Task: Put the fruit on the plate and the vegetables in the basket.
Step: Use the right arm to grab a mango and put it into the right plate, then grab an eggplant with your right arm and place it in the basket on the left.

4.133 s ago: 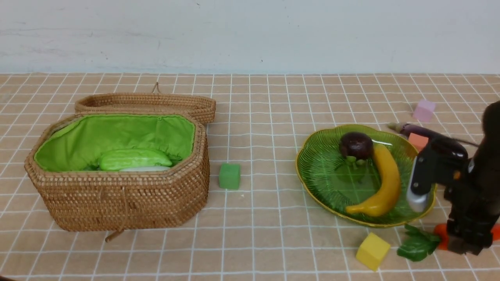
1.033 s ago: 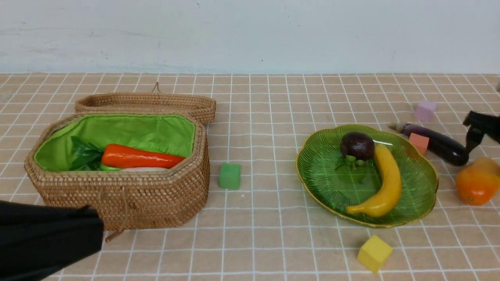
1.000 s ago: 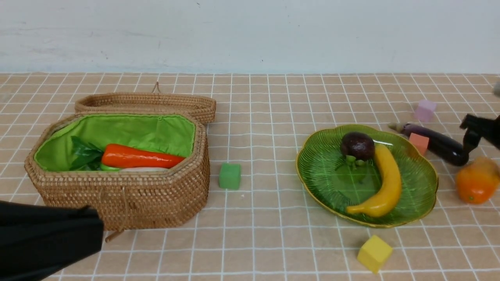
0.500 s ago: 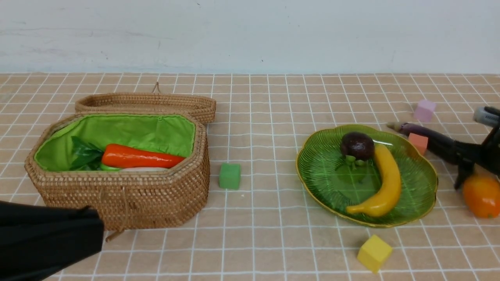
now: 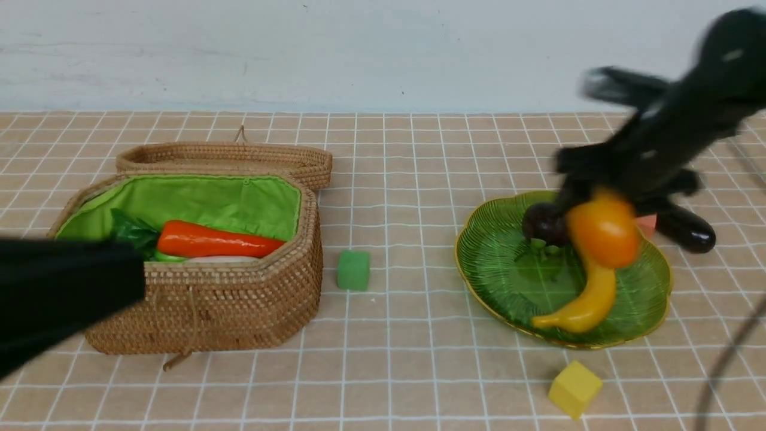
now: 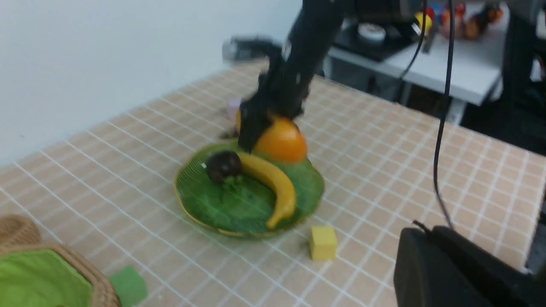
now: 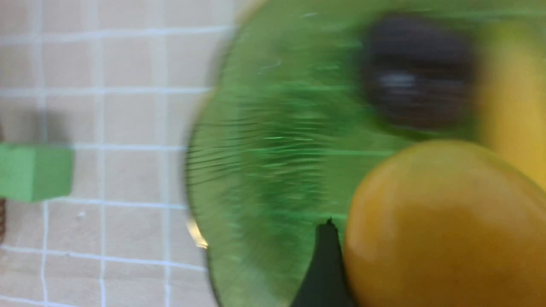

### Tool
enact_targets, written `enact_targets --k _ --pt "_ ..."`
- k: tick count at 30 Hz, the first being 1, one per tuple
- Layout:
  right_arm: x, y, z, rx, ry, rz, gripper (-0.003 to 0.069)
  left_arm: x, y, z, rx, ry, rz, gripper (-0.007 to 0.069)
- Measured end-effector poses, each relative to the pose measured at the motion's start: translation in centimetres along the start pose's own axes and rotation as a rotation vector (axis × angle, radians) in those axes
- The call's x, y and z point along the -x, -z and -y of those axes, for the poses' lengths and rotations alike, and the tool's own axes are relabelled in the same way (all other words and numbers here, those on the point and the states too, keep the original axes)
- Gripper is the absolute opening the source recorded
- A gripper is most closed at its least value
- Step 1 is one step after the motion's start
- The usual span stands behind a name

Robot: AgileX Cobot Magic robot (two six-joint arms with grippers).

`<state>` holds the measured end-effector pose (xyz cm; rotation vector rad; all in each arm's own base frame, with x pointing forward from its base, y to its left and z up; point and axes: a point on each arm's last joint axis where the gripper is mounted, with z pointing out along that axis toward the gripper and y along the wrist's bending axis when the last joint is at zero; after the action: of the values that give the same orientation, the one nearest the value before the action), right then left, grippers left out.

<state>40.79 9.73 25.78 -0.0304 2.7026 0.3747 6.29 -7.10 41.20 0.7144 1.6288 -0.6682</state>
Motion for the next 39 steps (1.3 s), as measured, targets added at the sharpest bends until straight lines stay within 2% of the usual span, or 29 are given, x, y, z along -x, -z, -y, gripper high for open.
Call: enact_targets --k 5,8,11,14,17,19,20,21,22,24,28,33,39 --pt "-0.6 -3.4 -0.8 -0.002 0.022 -0.043 0.0564 0.1 0.0 0.0 0.003 0.002 0.006 -0.0006" --pt "-0.6 -3.7 -0.7 -0.007 0.025 -0.051 0.0664 0.0 0.0 0.0 0.0 0.002 0.002 -0.001" --pt "-0.4 -2.5 -1.0 -0.011 0.042 -0.043 0.0678 -0.1 0.0 0.0 -0.005 0.002 -0.006 -0.001" --pt "0.3 0.3 -1.1 -0.063 0.107 -0.006 0.0654 -0.1 0.0 0.1 -0.012 0.002 -0.015 -0.001" --pt "1.3 3.7 0.3 -0.192 0.216 0.048 0.0599 -0.3 0.0 0.2 -0.021 0.002 -0.029 -0.001" --pt "2.3 5.5 3.1 -0.308 0.296 0.074 0.0543 -0.4 0.0 0.3 -0.03 0.002 -0.041 -0.001" --pt "2.7 6.0 4.8 -0.343 0.299 0.076 0.0524 -0.4 0.0 0.3 -0.035 0.003 -0.046 -0.001" --pt "2.8 6.1 5.1 -0.35 0.308 0.076 0.0521 -0.4 0.0 0.3 -0.035 0.003 -0.047 -0.001" --pt "3.2 6.1 7.7 -0.37 0.308 0.072 0.0502 -0.5 0.0 0.4 -0.04 0.004 -0.053 -0.001" --pt "3.5 5.3 11.3 -0.357 0.307 0.052 0.0489 -0.6 0.0 0.4 -0.049 0.004 -0.066 -0.0009" --pt "3.6 2.1 17.1 -0.231 0.28 0.025 0.0499 -0.8 0.1 0.6 -0.065 0.004 -0.091 -0.001" --pt "4.6 -0.9 20.6 -0.119 0.228 0.09 0.0544 -0.8 0.1 0.6 -0.067 0.004 -0.093 -0.0006" --pt "5.5 -4.2 21.6 -0.094 0.304 0.109 0.056 -0.8 0.1 0.6 -0.067 0.004 -0.093 -0.0006"
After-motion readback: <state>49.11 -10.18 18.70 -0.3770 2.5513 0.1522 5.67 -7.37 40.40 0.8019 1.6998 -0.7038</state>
